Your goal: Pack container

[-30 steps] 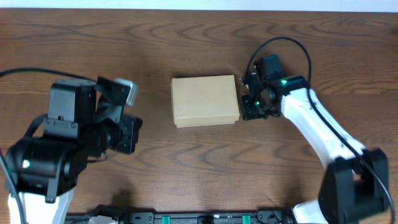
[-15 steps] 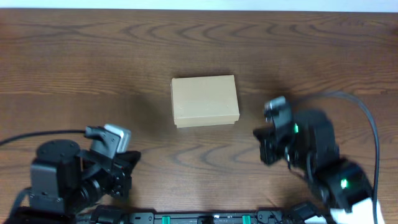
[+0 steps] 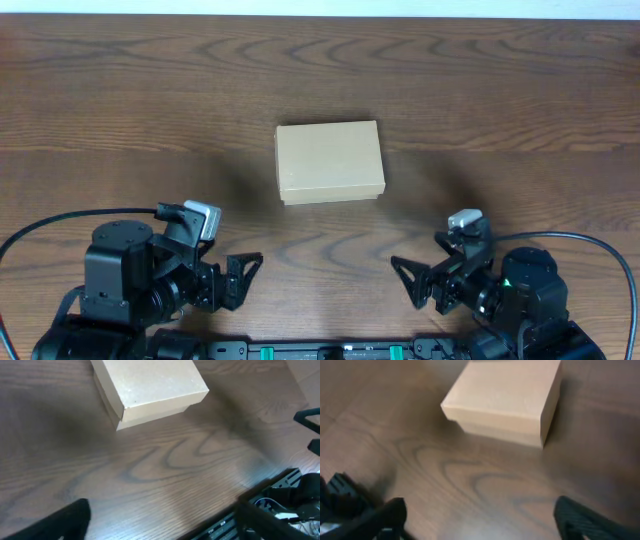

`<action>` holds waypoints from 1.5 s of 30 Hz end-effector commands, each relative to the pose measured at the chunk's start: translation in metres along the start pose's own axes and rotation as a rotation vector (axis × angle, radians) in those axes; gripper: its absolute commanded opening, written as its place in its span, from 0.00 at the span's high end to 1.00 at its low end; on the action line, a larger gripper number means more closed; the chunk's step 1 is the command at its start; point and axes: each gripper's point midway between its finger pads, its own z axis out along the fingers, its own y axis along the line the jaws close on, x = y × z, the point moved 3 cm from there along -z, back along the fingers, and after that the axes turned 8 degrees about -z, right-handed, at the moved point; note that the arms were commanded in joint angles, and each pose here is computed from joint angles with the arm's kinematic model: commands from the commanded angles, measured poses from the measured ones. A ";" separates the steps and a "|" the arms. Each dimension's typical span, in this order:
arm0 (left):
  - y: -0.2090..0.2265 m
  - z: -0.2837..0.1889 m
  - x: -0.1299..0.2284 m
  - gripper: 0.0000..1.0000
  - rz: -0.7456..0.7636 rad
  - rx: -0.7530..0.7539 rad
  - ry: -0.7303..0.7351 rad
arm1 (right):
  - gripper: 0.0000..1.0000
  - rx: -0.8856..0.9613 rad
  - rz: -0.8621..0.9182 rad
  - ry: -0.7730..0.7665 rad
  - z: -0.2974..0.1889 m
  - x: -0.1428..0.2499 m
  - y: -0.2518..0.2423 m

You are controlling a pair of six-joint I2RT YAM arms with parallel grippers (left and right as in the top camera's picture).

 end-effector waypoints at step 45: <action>0.113 0.063 0.035 0.05 0.126 -0.289 -0.471 | 0.01 -0.009 0.071 0.121 -0.001 0.026 0.001</action>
